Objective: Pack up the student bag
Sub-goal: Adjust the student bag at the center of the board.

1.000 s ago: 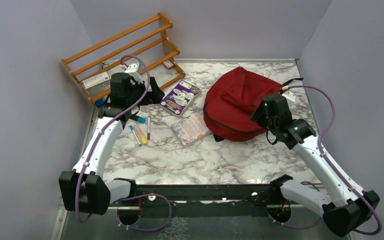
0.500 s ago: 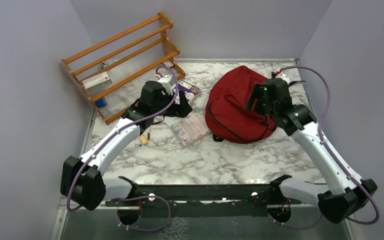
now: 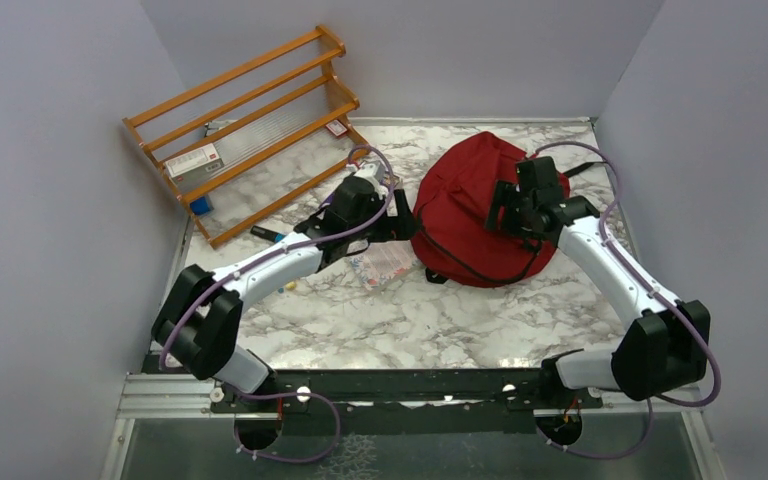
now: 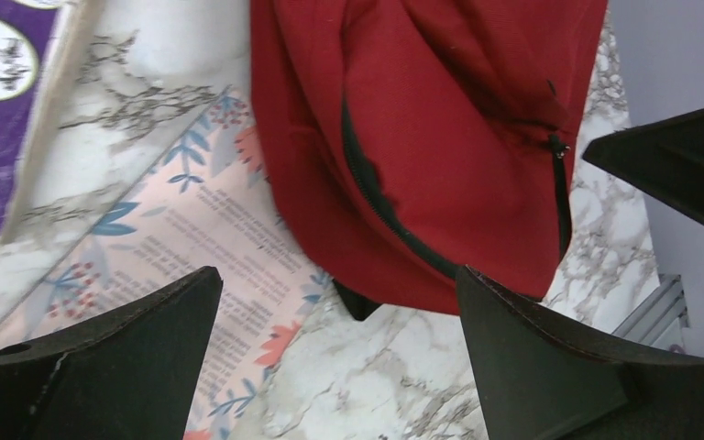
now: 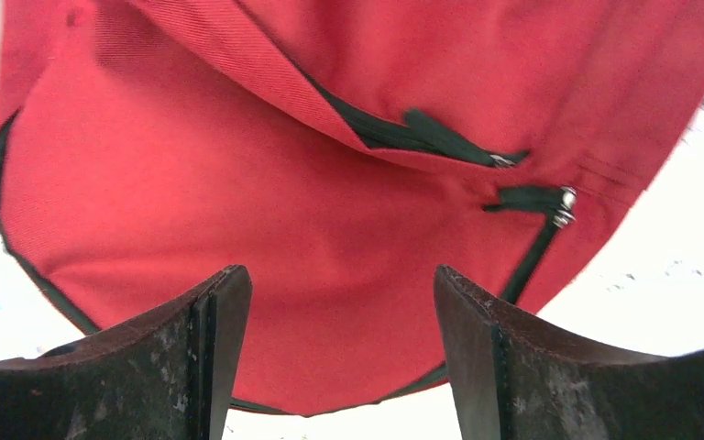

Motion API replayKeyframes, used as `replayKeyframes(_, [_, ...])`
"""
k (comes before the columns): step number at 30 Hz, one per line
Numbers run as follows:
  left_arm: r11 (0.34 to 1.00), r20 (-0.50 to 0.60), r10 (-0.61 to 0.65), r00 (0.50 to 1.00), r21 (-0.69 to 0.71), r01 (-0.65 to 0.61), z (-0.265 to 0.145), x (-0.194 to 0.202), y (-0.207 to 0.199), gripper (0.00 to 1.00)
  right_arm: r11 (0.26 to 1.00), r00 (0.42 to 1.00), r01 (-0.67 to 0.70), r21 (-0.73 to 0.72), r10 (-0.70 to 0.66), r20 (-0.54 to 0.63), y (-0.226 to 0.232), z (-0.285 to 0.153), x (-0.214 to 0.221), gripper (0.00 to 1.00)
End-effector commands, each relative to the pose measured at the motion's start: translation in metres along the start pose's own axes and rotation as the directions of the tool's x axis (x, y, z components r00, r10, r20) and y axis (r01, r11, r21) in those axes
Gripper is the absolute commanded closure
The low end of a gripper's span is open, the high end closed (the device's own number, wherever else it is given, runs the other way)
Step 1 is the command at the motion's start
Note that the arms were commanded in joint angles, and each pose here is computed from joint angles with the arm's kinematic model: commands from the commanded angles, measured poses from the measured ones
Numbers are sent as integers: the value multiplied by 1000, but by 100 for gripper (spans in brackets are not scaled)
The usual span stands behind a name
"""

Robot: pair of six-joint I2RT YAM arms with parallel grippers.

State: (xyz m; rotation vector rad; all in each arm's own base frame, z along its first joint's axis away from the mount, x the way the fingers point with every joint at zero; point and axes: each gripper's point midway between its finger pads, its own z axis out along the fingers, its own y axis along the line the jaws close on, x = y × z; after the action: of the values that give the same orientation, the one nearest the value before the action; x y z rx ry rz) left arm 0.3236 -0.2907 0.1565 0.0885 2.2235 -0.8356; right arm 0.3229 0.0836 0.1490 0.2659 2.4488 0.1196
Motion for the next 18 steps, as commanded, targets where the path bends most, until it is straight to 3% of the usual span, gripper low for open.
replayKeyframes(1, [997,70,-50,996,55,47,23,-2,-26,1,985,997,69,-157,-62,49,32,8,-22,22])
replayKeyframes(8, [994,19,-94,995,55,93,63,31,-41,1,986,989,140,-94,-134,65,37,38,-54,21])
replayKeyframes(18, [995,-95,-51,994,86,59,86,52,-48,23,984,992,128,-122,-126,20,45,91,-82,14])
